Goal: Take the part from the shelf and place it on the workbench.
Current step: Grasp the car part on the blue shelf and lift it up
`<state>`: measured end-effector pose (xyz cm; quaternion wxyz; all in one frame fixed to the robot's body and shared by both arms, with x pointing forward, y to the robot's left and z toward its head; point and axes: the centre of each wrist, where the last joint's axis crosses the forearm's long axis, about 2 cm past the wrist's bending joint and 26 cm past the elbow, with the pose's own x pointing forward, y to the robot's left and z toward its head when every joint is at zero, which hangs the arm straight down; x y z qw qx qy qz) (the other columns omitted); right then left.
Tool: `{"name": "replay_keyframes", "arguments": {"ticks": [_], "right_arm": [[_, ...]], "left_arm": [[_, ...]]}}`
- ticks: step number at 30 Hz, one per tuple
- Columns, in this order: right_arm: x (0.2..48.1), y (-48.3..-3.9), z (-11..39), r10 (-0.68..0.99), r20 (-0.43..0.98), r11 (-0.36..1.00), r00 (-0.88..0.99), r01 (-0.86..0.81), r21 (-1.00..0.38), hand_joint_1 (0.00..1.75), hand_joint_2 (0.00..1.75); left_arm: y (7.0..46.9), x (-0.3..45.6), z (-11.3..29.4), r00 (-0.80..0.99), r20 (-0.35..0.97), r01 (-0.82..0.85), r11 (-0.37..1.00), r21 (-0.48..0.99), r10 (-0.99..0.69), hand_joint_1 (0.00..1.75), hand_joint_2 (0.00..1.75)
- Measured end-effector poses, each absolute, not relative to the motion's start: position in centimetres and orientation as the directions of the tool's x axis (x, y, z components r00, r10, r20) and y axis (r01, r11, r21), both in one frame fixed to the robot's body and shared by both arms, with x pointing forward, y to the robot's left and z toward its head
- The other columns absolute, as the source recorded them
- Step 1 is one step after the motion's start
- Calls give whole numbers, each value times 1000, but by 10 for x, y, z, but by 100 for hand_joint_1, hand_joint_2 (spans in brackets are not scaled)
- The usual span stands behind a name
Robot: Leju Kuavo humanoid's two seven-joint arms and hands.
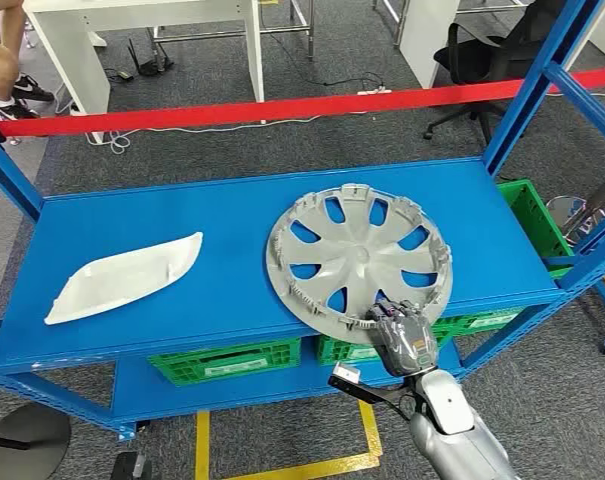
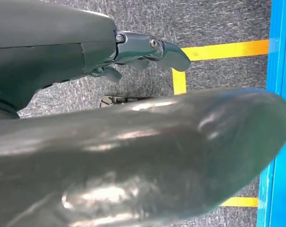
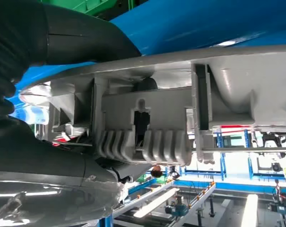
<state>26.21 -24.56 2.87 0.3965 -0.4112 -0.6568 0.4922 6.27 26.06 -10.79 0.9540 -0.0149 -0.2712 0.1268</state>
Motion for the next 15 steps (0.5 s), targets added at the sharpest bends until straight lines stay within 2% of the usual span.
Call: {"name": "replay_keyframes", "arguments": {"ticks": [15], "right_arm": [[223,-226,44,904,107,219,-414,235,-947,175,175]], "left_arm": [[262,57,-109,814,517,-255,963,-90,264,0,0]]}}
